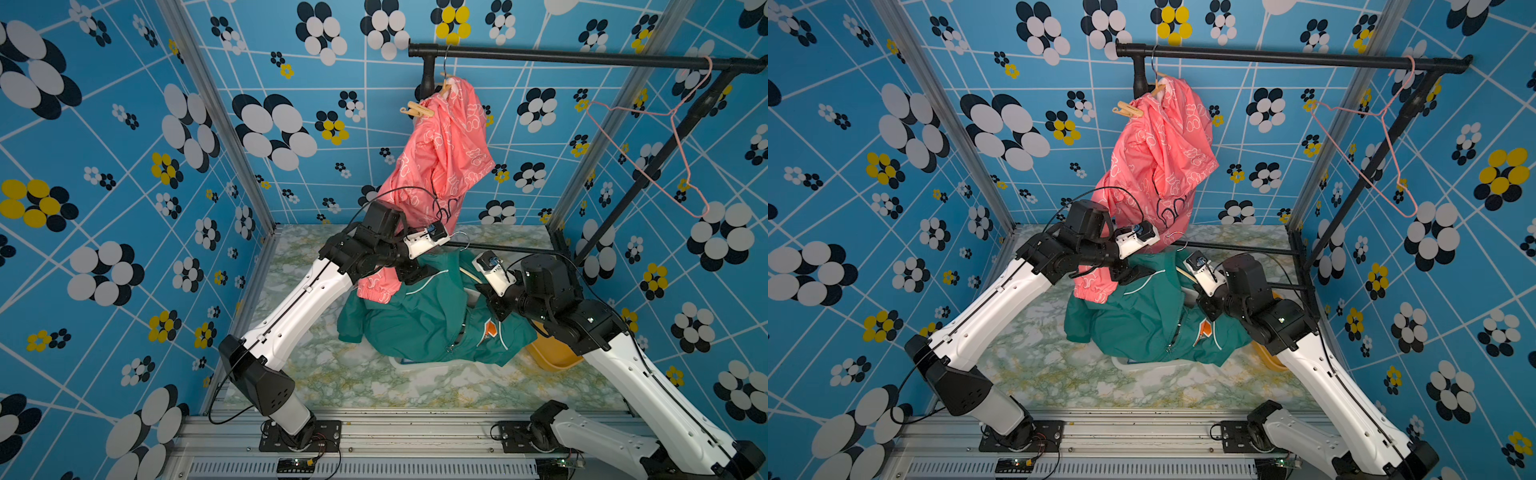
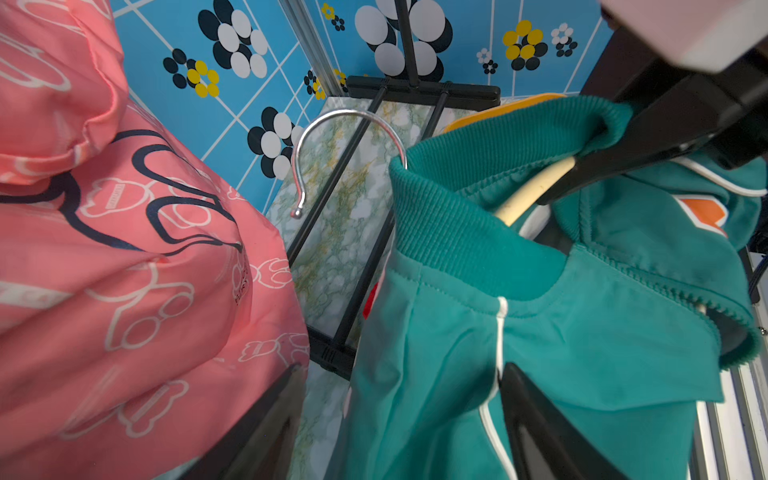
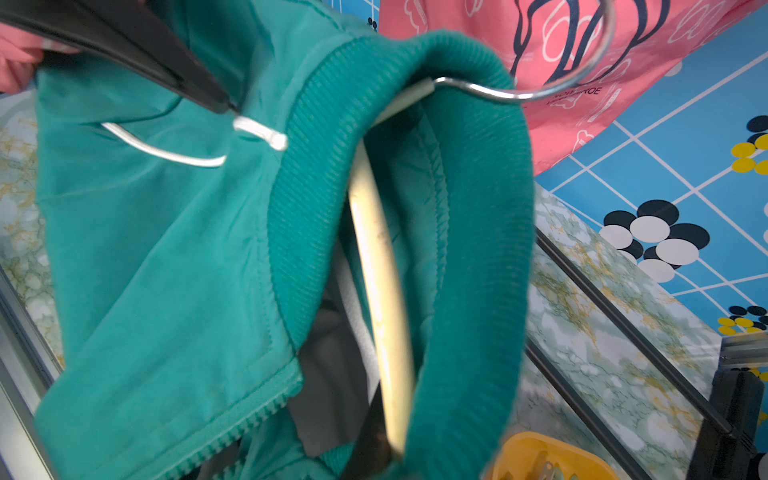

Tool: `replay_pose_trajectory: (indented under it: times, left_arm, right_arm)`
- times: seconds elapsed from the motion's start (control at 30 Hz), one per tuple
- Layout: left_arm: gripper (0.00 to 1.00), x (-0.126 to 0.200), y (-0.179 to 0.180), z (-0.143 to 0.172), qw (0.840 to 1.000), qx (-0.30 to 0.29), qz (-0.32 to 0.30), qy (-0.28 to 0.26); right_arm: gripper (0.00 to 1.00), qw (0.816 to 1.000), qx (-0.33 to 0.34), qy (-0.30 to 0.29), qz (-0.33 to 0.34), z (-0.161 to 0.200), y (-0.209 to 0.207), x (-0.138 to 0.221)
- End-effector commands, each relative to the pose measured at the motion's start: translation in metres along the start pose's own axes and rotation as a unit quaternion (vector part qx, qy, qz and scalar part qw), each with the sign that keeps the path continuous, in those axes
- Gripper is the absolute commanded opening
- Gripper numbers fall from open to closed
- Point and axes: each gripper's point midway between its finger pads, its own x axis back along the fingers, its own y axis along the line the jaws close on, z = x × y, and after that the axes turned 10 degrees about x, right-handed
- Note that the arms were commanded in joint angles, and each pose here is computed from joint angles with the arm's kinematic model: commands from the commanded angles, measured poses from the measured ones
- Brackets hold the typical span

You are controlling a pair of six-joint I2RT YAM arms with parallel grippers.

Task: Remove the clothespins securing jackets to the hanger
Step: Pick up the hanger from the basket.

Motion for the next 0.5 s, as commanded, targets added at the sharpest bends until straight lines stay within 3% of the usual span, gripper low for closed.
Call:
replay_pose_trajectory:
  times: [0.0,0.27,0.37,0.47]
  left_arm:
    - [0.52,-0.002,-0.009,-0.008,1.0,-0.008,0.025,-0.006]
    - [0.14,-0.018,-0.024,0.0,0.998,-0.032,0.042,0.034]
    - [0.15,-0.019,-0.029,0.004,0.997,-0.035,0.049,0.043]
    - [0.28,-0.021,-0.034,0.008,0.996,-0.037,0.055,0.053]
  right_arm:
    - [0.11,0.997,0.001,-0.076,-0.002,-0.039,-0.004,0.022]
    - [0.1,0.996,0.004,-0.086,0.006,-0.042,-0.006,0.024]
    - [0.08,0.995,0.006,-0.098,0.022,-0.045,-0.011,0.027]
    - [0.07,0.992,0.009,-0.116,0.04,-0.049,-0.016,0.034]
